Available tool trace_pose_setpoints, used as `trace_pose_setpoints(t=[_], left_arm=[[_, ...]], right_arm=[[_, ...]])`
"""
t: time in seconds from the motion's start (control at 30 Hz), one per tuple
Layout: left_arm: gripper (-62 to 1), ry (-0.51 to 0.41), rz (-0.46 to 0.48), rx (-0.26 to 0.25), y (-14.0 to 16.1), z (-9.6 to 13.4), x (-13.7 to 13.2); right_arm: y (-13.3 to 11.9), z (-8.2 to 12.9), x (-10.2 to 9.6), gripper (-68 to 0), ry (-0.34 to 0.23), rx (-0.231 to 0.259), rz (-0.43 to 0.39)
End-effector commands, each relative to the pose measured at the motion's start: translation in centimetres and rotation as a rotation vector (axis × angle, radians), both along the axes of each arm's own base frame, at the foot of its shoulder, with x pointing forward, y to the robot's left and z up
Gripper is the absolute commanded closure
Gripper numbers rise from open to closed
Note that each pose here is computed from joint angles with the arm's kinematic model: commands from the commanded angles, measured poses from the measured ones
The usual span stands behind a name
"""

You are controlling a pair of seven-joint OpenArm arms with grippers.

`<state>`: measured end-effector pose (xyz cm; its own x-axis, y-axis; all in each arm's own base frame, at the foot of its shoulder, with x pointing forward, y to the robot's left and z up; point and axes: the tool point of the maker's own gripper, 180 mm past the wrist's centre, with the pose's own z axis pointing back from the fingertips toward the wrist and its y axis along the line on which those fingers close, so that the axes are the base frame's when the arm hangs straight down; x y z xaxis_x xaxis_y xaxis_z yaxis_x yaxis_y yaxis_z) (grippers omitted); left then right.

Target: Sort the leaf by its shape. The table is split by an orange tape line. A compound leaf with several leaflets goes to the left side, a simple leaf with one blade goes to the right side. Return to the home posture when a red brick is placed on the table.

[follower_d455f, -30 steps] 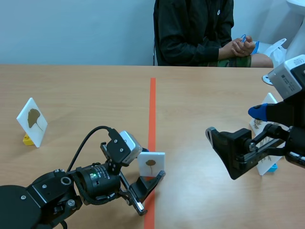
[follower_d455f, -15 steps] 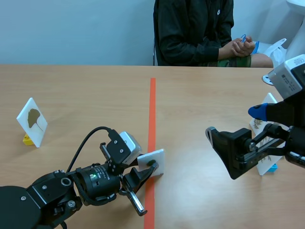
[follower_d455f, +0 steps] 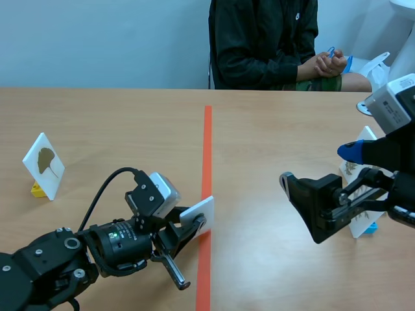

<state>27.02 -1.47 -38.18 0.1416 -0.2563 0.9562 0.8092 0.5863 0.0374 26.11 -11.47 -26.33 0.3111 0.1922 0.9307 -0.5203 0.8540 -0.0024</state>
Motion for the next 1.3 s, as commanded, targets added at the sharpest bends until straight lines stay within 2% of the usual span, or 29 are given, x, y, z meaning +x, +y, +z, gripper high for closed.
trace_pose_setpoints(t=[0.0, 0.17, 0.33, 0.4, 0.63, 0.8, 1.03, 1.27], left_arm=[[-5.1, -0.021, 0.024, -0.056, 0.1, 2.1, 0.1], [-5.2, -0.021, 0.137, -0.13, 2.7, 5.2, -0.4], [-5.3, 0.038, 0.362, -0.24, 7.5, 7.2, 0.4], [-5.3, 0.055, 0.436, -0.254, 9.7, 7.2, 0.6], [-5.3, -0.011, 0.678, -0.176, 17.4, 7.5, 1.8], [-5.3, -0.054, 0.802, -0.13, 21.2, 7.8, 2.4], [-5.3, -0.025, 0.898, -0.089, 24.3, 5.3, 2.8], [-5.3, 0.0, 0.97, -0.11, 25.5, 3.2, 3.7]], right_arm=[[-0.1, 1.1, 0.6, -67.9, -0.04, 0.015, -0.005], [-0.1, 1.5, 1.0, -67.9, -0.056, 0.016, -0.005], [-0.1, 1.5, 1.0, -67.9, -0.055, 0.016, -0.005], [-0.1, 1.5, 1.0, -67.9, -0.056, 0.016, -0.005], [-0.1, 1.5, 1.0, -67.9, -0.056, 0.016, -0.005], [-0.1, 1.5, 1.0, -67.9, -0.056, 0.016, -0.005], [-0.1, 1.6, 1.0, -67.9, -0.059, 0.016, -0.005], [-0.1, 1.6, 1.0, -67.9, -0.058, 0.016, -0.005]])
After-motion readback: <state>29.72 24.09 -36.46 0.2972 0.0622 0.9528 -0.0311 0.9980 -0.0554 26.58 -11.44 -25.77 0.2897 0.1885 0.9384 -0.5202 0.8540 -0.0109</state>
